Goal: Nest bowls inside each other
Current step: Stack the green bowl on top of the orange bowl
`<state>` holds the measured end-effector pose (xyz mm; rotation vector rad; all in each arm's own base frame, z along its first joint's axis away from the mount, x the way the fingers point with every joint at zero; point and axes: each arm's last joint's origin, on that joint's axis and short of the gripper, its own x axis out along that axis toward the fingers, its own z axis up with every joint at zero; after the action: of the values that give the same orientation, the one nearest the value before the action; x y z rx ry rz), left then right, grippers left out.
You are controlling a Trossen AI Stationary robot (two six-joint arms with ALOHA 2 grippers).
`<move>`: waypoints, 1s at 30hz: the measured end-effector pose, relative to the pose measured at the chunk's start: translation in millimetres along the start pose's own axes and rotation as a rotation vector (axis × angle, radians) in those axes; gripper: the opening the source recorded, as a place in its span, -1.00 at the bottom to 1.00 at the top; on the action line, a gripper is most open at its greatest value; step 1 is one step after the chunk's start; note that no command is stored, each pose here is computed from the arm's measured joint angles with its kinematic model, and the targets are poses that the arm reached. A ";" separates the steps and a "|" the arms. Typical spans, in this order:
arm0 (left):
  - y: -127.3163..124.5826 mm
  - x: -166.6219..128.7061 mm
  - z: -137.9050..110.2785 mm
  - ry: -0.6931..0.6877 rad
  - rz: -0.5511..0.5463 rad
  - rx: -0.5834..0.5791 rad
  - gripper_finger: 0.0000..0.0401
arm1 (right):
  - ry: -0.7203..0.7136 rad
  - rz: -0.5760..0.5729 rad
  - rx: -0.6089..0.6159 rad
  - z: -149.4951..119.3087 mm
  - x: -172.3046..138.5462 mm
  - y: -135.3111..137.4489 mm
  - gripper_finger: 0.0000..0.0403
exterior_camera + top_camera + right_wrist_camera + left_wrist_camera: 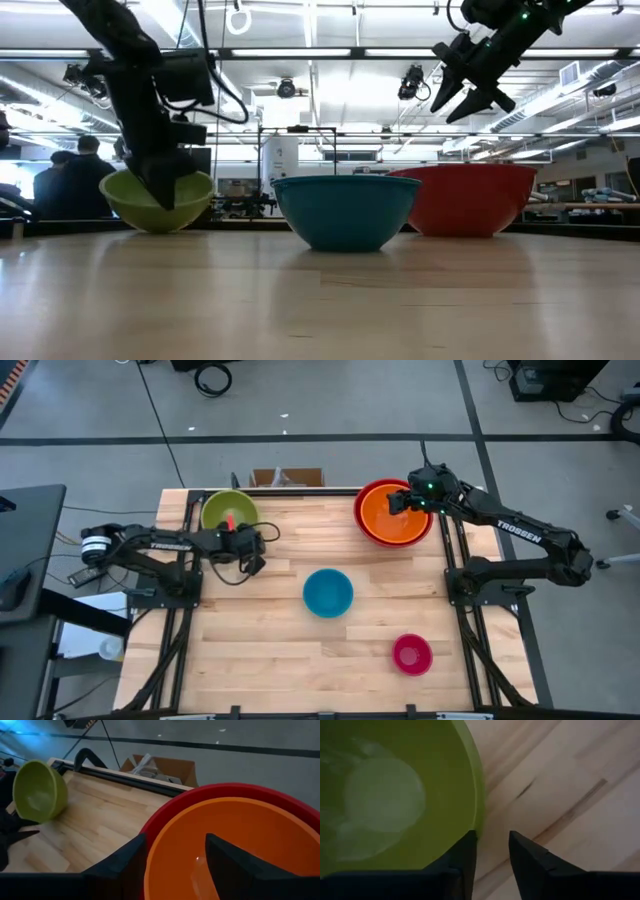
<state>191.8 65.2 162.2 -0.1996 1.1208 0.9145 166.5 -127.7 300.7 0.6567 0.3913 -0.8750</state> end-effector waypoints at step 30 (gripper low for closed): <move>33.7 -71.3 71.8 -0.066 -0.054 -0.031 -0.61 | -0.002 0.125 0.045 -7.8 -3.6 24.2 0.01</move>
<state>207.9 89.3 264.9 -0.2222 1.0360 0.8842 183.5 -109.1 305.9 0.7138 0.3257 -0.7671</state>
